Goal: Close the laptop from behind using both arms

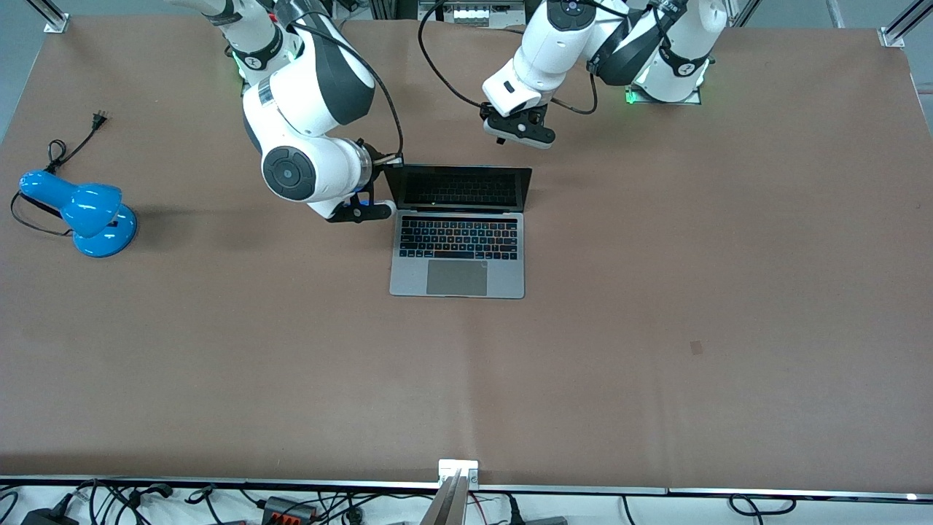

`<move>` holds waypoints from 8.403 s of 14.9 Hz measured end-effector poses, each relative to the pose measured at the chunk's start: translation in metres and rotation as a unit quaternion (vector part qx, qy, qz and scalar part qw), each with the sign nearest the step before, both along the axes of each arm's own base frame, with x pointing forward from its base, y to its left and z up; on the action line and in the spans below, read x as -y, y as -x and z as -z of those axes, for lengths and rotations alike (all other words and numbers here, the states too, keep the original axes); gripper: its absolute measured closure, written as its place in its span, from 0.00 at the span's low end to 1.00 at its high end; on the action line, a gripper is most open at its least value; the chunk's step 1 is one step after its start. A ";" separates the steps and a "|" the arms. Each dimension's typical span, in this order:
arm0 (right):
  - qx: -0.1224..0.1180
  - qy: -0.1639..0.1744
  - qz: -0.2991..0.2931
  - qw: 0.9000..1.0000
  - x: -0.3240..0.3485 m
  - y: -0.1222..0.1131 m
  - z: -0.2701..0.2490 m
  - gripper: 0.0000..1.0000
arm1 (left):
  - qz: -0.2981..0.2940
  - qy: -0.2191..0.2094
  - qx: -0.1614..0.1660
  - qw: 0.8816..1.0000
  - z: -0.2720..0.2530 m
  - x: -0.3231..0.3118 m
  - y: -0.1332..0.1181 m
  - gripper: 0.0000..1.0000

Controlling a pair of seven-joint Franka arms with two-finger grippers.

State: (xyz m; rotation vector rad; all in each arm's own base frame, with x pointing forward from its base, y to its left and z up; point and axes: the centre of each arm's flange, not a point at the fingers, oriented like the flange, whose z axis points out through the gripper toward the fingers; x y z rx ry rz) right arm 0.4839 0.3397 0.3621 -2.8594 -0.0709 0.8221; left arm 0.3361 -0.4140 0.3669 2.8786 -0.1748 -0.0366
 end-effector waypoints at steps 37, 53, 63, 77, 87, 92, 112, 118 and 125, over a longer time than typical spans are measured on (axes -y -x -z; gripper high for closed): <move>-0.050 0.014 -0.049 0.997 -0.031 0.012 -0.024 0.99 | 0.015 0.015 0.055 0.998 0.011 -0.007 -0.038 0.99; 0.008 0.032 -0.019 0.999 -0.037 -0.014 0.026 0.99 | 0.039 0.001 0.066 0.997 0.017 -0.007 -0.038 0.99; 0.069 0.017 0.005 0.997 -0.038 -0.037 0.030 0.99 | 0.069 -0.006 0.096 0.993 0.029 -0.015 -0.096 0.99; 0.104 0.032 0.030 0.994 -0.030 -0.079 0.072 0.99 | 0.064 0.000 0.099 0.993 0.083 -0.036 -0.189 0.99; 0.157 0.030 0.057 0.986 -0.031 -0.104 0.137 0.99 | 0.053 0.029 0.099 0.993 0.154 -0.040 -0.211 0.99; 0.165 0.029 0.060 0.984 -0.032 -0.106 0.146 0.99 | 0.069 0.017 0.091 0.993 0.177 -0.026 -0.200 0.99; 0.187 0.033 0.045 0.981 -0.040 -0.118 0.137 0.99 | 0.123 -0.165 0.013 0.978 0.072 -0.045 -0.190 0.99; 0.185 0.068 0.030 0.980 0.013 -0.132 0.030 0.99 | 0.131 -0.168 -0.053 0.976 -0.032 -0.150 -0.208 0.93; 0.218 0.082 0.068 0.970 0.125 -0.158 -0.072 0.59 | 0.040 -0.151 -0.054 0.986 -0.137 -0.272 -0.253 0.34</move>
